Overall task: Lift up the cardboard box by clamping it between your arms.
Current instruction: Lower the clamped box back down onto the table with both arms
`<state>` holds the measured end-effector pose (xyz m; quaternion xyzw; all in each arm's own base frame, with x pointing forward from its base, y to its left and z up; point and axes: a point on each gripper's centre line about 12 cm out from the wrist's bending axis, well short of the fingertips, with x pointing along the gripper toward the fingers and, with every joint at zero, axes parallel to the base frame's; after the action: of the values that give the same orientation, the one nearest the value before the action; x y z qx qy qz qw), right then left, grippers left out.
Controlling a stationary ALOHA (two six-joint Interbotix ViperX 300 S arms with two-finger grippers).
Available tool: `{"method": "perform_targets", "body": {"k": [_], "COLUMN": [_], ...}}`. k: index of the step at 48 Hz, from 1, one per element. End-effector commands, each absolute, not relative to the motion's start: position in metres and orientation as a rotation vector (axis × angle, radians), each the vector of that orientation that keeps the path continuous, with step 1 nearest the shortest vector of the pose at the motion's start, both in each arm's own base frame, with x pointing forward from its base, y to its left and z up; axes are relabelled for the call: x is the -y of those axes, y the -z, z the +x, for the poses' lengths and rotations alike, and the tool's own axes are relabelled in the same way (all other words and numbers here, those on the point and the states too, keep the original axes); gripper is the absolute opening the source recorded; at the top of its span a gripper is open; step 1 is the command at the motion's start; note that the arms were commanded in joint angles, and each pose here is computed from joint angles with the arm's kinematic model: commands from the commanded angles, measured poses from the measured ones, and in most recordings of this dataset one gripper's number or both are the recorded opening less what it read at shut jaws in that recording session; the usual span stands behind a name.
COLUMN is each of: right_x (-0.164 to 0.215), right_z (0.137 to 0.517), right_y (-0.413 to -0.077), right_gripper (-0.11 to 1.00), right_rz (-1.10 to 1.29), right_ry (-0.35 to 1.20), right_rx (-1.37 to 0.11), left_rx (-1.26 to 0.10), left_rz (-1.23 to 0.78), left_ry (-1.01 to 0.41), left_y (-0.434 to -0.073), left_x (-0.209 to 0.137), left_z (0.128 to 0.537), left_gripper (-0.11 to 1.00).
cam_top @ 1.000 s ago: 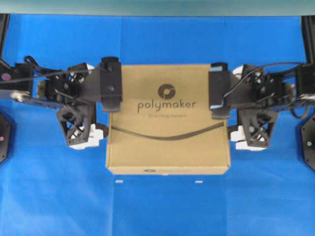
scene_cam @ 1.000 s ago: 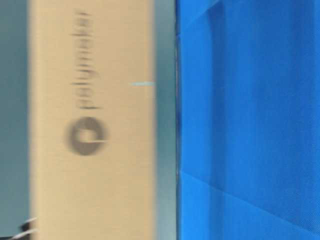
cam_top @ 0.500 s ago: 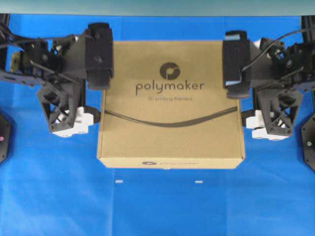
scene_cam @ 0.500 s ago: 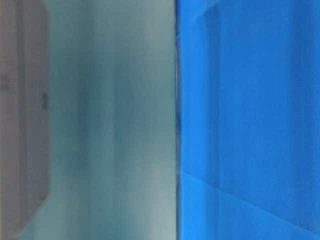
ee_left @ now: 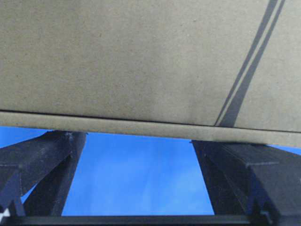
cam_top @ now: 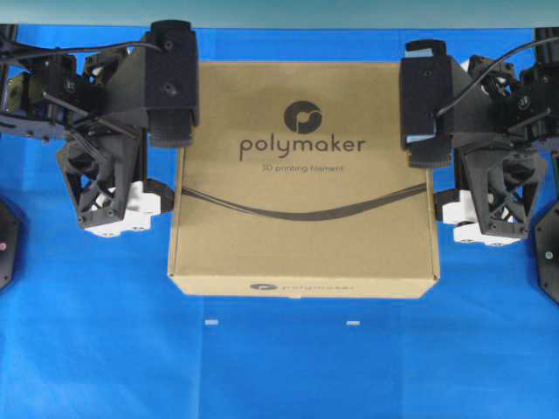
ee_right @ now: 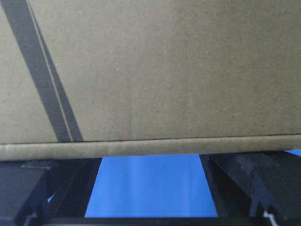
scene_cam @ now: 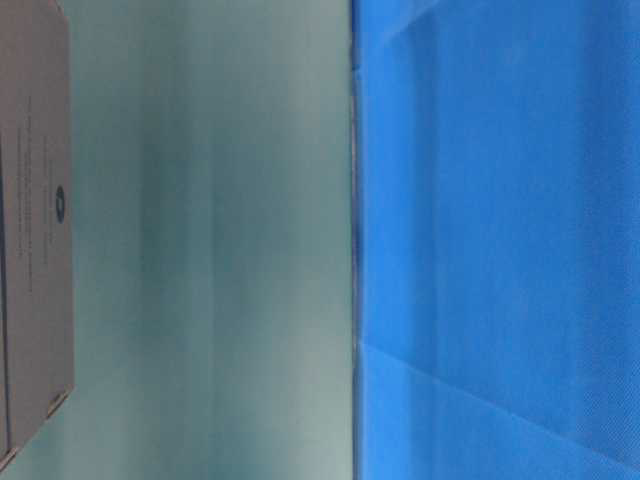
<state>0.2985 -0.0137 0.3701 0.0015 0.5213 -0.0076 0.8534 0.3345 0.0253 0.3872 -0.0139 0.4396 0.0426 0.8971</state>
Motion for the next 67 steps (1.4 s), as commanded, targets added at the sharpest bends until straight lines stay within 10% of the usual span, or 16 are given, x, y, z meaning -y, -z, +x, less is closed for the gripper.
{"method": "perform_targets", "body": {"k": [1, 67], "right_x": [0.013, 0.017], "right_z": [0.300, 0.316], "right_y": [-0.374, -0.186], "right_gripper": [1.00, 1.00], "right_rz": [0.017, 0.004], "right_ry": [0.022, 0.022], "right_rx": [-1.070, -1.127], "left_rx": [-0.860, -0.987], "left_rz": [-0.035, -0.033], "left_ry": [-0.099, -0.071], "left_y": [-0.401, -0.212], "left_x": [-0.028, -0.021], "left_z": [0.337, 0.364], "left_gripper": [0.87, 0.87]}}
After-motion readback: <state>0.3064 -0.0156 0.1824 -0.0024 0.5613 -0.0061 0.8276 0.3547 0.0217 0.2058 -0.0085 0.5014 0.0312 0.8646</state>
